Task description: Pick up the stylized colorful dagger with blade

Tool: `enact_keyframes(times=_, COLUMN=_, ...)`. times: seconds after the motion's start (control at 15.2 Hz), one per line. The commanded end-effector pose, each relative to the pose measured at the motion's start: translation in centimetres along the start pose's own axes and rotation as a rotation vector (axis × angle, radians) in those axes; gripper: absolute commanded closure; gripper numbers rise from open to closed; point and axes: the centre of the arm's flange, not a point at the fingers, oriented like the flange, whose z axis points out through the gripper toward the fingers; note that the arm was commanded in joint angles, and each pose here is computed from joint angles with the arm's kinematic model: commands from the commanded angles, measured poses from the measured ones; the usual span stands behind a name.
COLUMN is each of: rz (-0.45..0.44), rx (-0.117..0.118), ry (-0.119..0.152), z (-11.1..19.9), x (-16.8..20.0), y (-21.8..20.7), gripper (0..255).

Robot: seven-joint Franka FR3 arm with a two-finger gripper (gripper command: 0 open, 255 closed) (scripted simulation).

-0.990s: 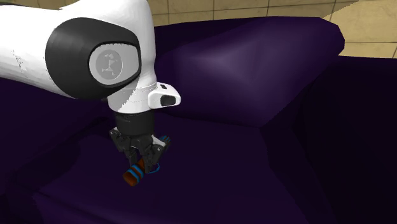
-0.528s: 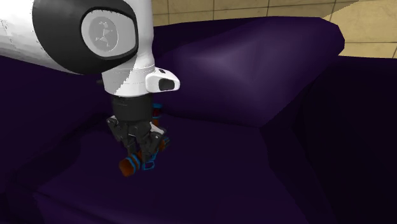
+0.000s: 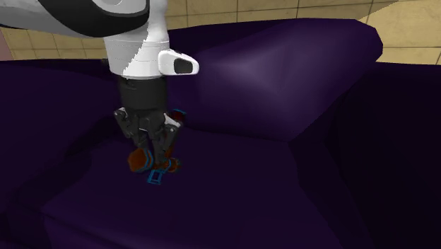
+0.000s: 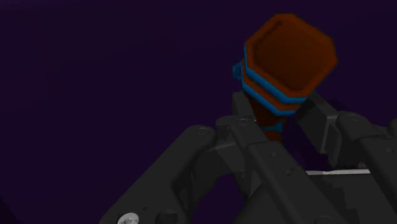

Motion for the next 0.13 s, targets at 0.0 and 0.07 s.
enact_keyframes(times=0.0, rz=0.000, rx=0.000, ry=0.000, z=-0.54, x=0.06, y=-0.06, gripper=255)
enact_keyframes(times=0.07, rz=0.000, rx=0.000, ry=0.000, z=-0.54, x=0.06, y=-0.06, gripper=255)
